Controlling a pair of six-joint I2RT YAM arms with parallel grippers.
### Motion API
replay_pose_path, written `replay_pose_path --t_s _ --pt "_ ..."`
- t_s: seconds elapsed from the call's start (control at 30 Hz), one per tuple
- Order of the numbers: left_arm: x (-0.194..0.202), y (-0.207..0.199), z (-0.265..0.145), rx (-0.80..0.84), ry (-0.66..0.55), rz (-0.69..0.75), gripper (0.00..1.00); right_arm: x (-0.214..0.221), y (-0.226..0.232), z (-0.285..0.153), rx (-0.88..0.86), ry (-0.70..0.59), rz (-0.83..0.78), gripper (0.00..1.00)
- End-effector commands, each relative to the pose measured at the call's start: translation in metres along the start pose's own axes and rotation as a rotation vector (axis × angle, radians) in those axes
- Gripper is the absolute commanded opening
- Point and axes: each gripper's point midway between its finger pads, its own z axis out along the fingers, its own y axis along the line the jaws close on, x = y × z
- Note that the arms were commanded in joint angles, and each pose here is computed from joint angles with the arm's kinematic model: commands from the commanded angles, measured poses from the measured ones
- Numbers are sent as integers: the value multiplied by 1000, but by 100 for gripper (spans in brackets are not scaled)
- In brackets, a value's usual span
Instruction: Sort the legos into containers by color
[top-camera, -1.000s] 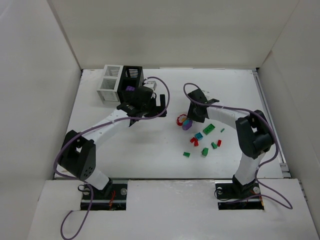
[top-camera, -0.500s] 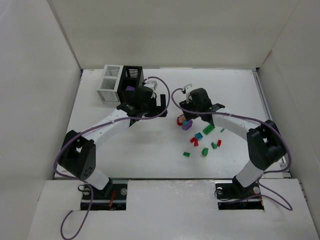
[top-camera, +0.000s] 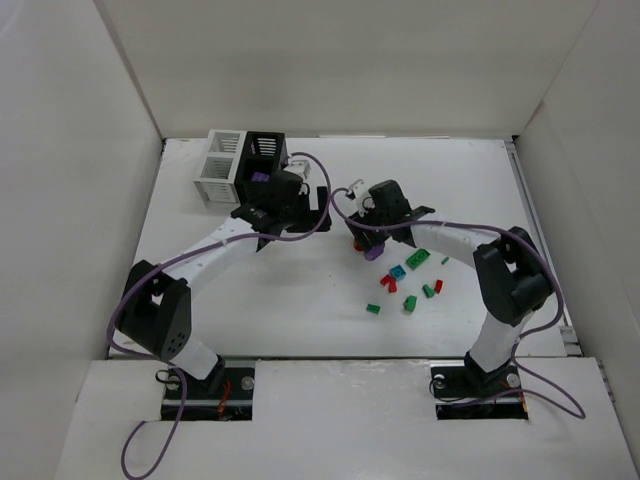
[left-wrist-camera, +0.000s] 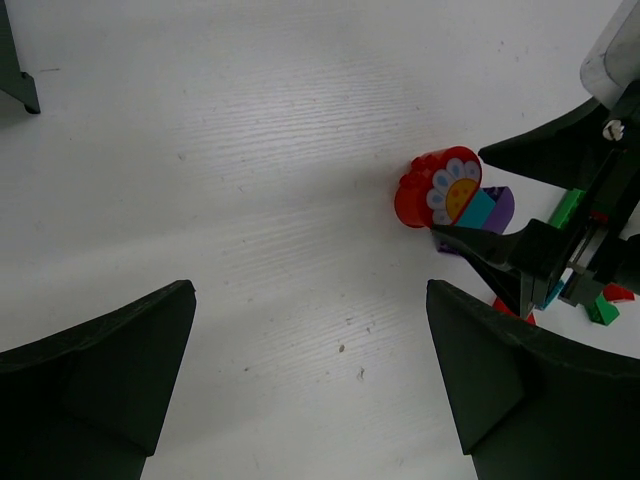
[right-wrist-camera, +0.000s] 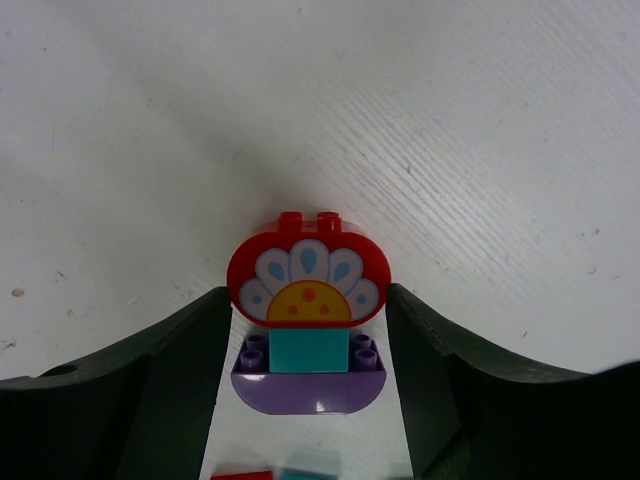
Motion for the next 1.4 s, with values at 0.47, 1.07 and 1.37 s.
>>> replay_pose_path --t_s 0.47,1.07,1.37 --pt "-18 -4 -3 29 -51 14 100 6 8 -11 21 57 -5 72" --pt "-16 -3 0 25 -43 14 99 7 10 0 12 63 25 63" --pt "-14 -2 0 21 -35 14 99 13 8 0 26 100 35 52"
